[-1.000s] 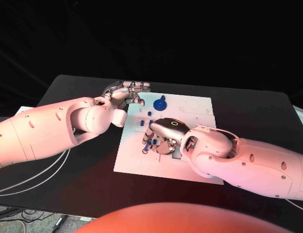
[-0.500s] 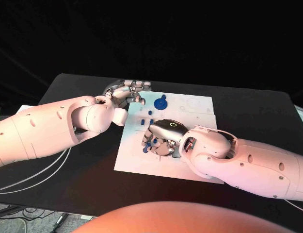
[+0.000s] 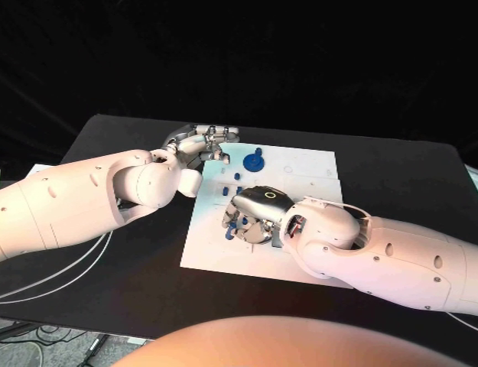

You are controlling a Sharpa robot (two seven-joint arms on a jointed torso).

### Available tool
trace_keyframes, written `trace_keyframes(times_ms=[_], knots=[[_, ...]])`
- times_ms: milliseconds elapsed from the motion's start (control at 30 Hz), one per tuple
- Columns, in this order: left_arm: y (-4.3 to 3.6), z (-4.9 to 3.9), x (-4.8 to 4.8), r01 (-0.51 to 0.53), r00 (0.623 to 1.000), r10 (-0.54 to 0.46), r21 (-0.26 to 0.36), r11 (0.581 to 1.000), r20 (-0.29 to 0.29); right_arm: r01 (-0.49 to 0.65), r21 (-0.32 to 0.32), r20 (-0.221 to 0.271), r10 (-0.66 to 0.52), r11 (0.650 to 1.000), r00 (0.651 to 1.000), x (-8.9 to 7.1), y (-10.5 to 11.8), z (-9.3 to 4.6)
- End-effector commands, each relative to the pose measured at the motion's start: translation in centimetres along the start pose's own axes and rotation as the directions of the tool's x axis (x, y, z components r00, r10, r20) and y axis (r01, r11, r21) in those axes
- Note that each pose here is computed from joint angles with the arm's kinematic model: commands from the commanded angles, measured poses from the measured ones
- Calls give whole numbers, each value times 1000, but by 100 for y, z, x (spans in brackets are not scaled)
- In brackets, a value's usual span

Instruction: Assemble the parts on the task board

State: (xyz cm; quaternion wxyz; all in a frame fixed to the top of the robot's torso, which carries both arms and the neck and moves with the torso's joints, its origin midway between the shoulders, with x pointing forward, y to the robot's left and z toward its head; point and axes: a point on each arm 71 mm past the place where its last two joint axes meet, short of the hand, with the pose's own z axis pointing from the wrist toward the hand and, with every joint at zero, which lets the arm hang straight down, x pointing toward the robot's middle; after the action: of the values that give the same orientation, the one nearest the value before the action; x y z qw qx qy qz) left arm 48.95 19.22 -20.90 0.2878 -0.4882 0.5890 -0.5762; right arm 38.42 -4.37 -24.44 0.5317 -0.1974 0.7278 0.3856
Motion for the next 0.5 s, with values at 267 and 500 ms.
trace_keyframes(times_ms=[267, 500], knots=[[-7, 5, 27, 1, 1000, -1, 6, 1000, -23, 76, 7, -63, -76, 997, 995, 105, 28, -6], [-6, 6, 25, 1, 1000, -1, 5, 1000, -23, 95, 1, -51, -95, 995, 994, 94, 58, -27]])
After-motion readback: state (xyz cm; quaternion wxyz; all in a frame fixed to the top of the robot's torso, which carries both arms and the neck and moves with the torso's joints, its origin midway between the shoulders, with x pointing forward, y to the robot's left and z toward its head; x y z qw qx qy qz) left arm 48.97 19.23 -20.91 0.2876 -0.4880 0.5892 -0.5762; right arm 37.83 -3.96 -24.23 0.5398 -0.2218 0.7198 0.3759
